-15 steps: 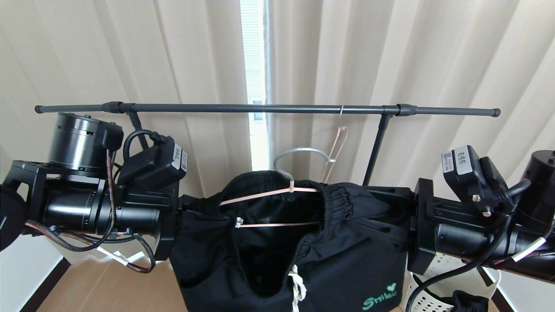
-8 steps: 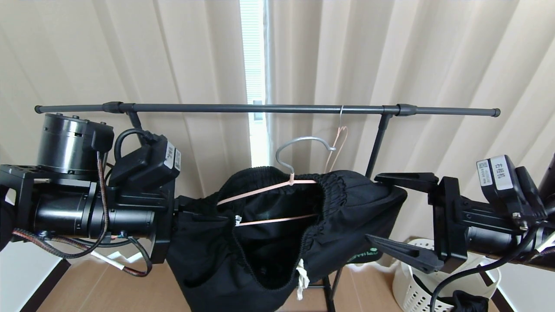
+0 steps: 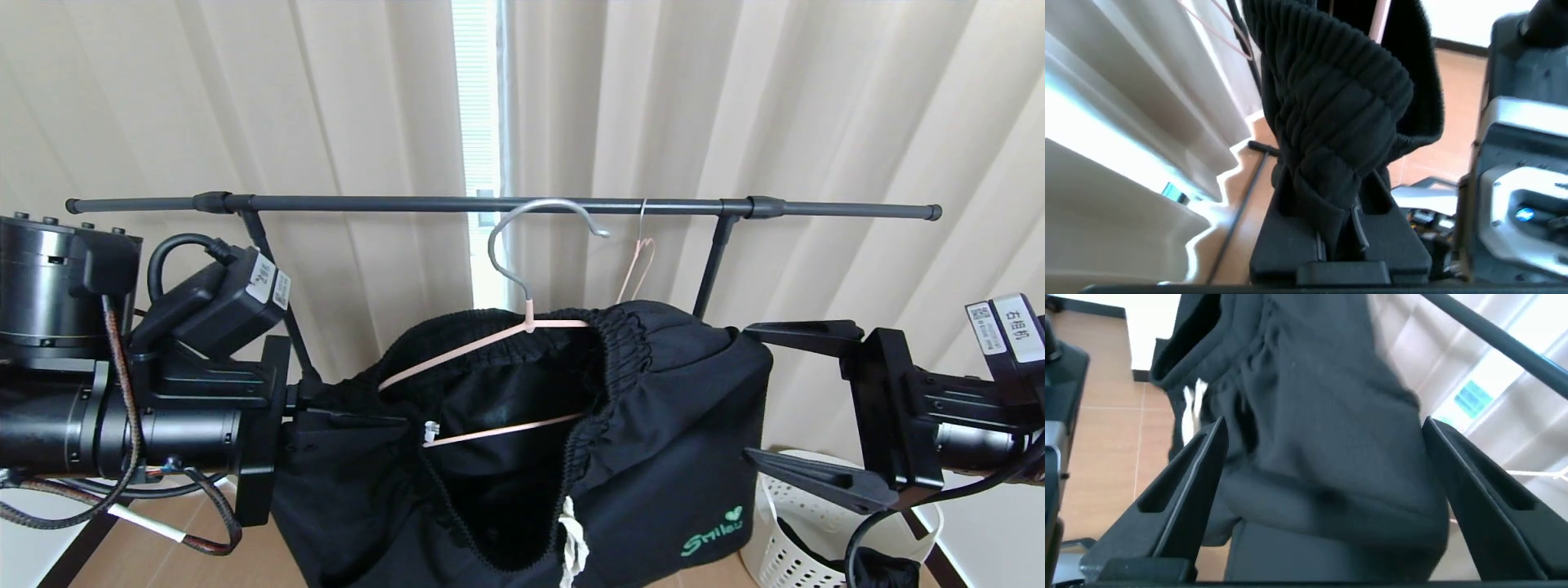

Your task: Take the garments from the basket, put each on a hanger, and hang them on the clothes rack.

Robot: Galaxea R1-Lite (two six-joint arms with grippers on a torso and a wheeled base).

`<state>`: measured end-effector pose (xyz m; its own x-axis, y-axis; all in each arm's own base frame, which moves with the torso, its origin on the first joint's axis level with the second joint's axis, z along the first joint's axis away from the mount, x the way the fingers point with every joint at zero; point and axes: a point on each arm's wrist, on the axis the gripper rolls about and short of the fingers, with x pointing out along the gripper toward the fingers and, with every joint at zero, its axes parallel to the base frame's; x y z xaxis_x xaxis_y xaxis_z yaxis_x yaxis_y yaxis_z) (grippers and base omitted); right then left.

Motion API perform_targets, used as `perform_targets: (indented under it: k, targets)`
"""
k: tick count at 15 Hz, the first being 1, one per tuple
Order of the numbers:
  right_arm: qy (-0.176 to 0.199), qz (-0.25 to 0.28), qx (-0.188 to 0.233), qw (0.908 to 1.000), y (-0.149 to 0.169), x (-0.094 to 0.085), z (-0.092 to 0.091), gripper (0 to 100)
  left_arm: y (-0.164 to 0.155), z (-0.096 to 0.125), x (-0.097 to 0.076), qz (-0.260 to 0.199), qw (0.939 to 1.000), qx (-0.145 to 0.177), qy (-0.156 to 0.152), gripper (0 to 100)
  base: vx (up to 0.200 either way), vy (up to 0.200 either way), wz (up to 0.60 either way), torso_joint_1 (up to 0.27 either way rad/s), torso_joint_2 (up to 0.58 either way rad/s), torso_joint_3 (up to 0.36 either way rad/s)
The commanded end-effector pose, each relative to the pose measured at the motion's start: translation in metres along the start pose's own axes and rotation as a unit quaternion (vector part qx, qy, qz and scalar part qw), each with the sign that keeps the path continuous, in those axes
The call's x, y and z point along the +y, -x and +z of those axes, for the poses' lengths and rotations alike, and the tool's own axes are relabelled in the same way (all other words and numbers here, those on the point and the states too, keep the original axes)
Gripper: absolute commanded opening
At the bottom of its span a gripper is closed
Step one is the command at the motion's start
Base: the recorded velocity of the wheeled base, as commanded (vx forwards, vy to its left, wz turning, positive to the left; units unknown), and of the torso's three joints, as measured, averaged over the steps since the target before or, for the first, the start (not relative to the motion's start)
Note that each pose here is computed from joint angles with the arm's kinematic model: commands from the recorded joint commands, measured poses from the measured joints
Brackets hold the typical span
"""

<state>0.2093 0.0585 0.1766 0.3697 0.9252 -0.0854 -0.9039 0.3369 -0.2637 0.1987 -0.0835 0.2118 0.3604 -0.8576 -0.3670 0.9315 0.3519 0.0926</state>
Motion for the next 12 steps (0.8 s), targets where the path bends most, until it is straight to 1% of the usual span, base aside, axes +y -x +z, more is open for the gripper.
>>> perform_targets:
  k: [1,3,5,7,9,11,12]
  targets:
    - [-0.012,-0.010,0.009,0.9998,0.004,-0.009,-0.009,100,0.009,0.006,-0.007,0.006,0.9999,-0.013,-0.007,0,0.000,0.000,0.00,0.000,0.00,0.000]
    - [-0.023,-0.013,0.013,0.9996,0.006,-0.019,-0.017,100,0.012,0.004,-0.012,0.005,0.9999,-0.014,-0.005,0,0.000,0.000,0.00,0.000,0.00,0.000]
    - [-0.030,-0.012,0.016,0.9993,0.003,-0.026,-0.022,100,0.011,0.001,-0.013,0.003,0.9999,-0.011,-0.002,0,0.000,0.000,0.00,0.000,0.00,0.000]
    - [-0.028,-0.007,0.011,0.9995,0.003,-0.026,-0.020,100,0.012,0.001,-0.013,0.003,0.9999,-0.011,-0.004,0,0.000,0.000,0.00,0.000,0.00,0.000]
    - [-0.021,-0.014,0.004,0.9997,0.012,-0.032,-0.016,100,0.011,0.001,-0.012,0.003,0.9999,-0.011,-0.003,0,0.000,0.000,0.00,0.000,0.00,0.000]
    - [-0.030,-0.013,0.006,0.9995,0.015,-0.037,-0.022,100,0.012,-0.001,-0.013,0.003,1.0000,-0.009,0.001,0,0.000,0.000,0.00,0.000,0.00,0.000]
    - [-0.044,-0.010,0.012,0.9989,0.009,-0.045,-0.033,100,0.012,-0.001,-0.013,0.004,0.9999,-0.009,0.004,0,0.000,0.000,0.00,0.000,0.00,0.000]
